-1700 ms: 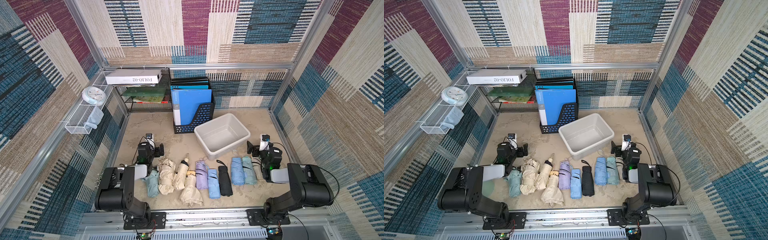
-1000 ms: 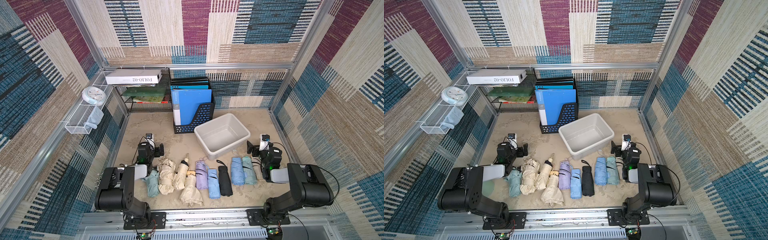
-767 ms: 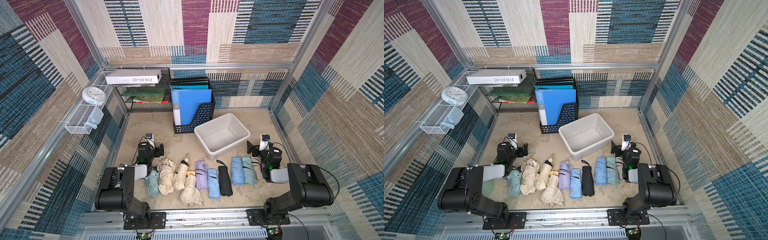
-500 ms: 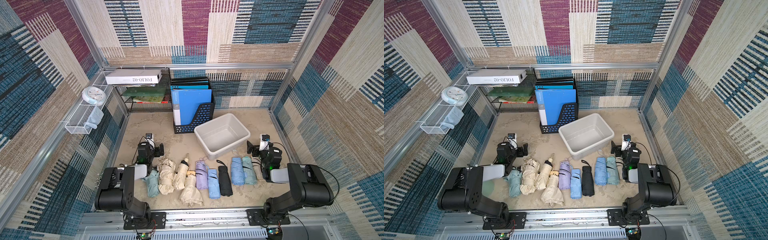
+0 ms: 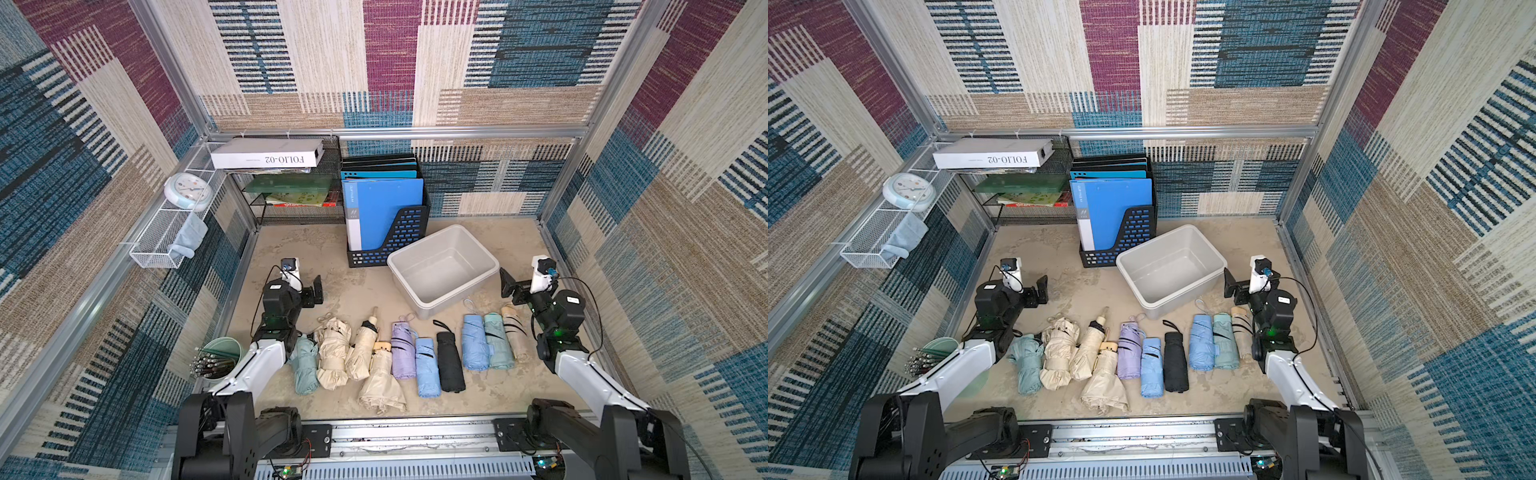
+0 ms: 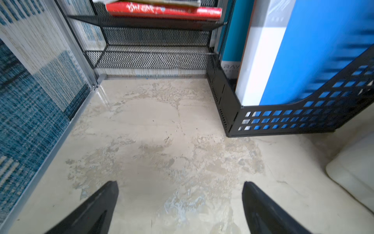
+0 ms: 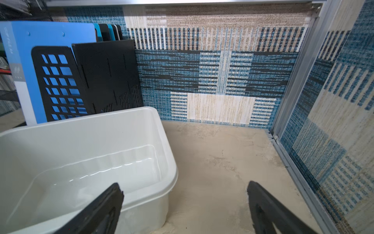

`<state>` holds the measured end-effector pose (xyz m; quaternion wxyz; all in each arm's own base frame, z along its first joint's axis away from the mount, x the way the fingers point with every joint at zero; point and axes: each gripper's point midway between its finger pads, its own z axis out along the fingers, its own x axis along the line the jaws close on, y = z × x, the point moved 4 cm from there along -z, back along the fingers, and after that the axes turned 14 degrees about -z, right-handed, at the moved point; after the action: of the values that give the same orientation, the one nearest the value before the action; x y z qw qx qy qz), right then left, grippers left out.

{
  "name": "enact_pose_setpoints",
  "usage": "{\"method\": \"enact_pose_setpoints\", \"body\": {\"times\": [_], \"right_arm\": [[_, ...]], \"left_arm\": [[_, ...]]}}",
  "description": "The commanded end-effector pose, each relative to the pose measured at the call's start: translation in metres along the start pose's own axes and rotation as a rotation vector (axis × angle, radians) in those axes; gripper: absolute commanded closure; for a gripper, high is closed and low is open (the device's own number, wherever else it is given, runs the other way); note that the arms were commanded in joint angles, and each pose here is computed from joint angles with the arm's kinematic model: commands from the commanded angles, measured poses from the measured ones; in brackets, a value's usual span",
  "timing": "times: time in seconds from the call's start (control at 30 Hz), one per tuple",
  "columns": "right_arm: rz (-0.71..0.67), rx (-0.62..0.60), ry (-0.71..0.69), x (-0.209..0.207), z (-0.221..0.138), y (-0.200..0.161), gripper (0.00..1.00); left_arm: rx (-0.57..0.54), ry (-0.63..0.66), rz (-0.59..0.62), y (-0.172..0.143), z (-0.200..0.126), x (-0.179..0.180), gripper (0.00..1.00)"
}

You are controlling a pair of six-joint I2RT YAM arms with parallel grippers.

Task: Put the umbrella into the storage box
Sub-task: Pick up the umbrella from the center of the board.

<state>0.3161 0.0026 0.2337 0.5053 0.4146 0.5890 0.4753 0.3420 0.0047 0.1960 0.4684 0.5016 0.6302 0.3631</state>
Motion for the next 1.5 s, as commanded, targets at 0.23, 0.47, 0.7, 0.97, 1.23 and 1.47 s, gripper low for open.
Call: {"method": "enact_pose_setpoints", "body": {"times": [0.23,0.47,0.7,0.97,1.23,1.47], "right_arm": [[0.421,0.311,0.018,0.005,-0.017,-0.003,0.06],[0.622,0.517,0.187,0.040,-0.034,-0.004,0.23],[0.620,0.683,0.275,0.082,-0.064,-0.002,0.28],[0.589,0.911,0.359,0.137,-0.100,-0.023,0.34],[0.489,1.036,0.404,0.185,-0.118,-0.048,0.29],[0.394,1.137,0.400,0.215,-0.133,-0.076,0.26]], "left_arm": [[0.128,0.071,-0.252,0.040,-0.031,-0.007,0.00],[0.346,-0.079,-0.441,0.026,-0.046,-0.037,0.01],[0.463,-0.167,-0.632,0.002,-0.058,-0.054,0.07],[0.482,-0.207,-0.708,-0.008,-0.079,-0.069,0.09],[0.514,-0.214,-0.715,-0.022,-0.088,-0.089,0.10],[0.546,-0.214,-0.687,-0.033,-0.089,-0.107,0.10]]}}
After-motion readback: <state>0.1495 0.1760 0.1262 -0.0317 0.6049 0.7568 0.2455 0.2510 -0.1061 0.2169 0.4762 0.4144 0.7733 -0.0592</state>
